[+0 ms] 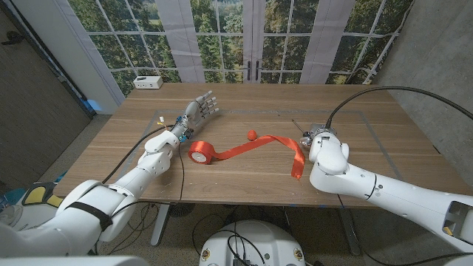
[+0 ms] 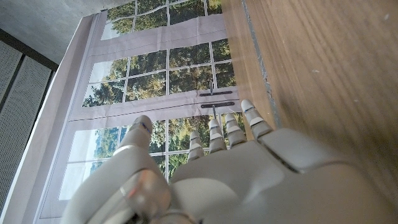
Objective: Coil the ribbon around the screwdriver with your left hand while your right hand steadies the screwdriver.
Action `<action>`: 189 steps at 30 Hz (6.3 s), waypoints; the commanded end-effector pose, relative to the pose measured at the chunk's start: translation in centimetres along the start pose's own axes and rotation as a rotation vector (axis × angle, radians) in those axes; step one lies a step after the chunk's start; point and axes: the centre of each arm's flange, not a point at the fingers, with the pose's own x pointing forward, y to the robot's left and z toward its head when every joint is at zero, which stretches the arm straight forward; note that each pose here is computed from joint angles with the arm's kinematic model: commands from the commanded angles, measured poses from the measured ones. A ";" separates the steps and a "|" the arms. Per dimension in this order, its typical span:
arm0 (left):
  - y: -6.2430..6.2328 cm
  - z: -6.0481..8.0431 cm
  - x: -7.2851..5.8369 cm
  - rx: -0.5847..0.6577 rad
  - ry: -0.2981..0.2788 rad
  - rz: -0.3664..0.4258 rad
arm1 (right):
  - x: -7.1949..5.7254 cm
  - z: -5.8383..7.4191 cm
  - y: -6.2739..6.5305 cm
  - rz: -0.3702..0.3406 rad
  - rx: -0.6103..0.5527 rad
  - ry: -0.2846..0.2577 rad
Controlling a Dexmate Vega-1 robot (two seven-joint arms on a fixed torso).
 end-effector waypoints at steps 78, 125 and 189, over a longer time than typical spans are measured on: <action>-1.2 7.4 -5.1 0.453 0.207 -0.239 | -4.7 0.5 -5.1 -1.233 -0.129 -0.369; -1.7 16.1 -12.8 1.028 0.427 -0.321 | -6.9 4.0 -3.9 -1.253 -0.137 -0.345; -9.8 14.4 -9.2 1.625 0.792 -0.435 | -7.5 4.4 -3.4 -1.264 -0.115 -0.350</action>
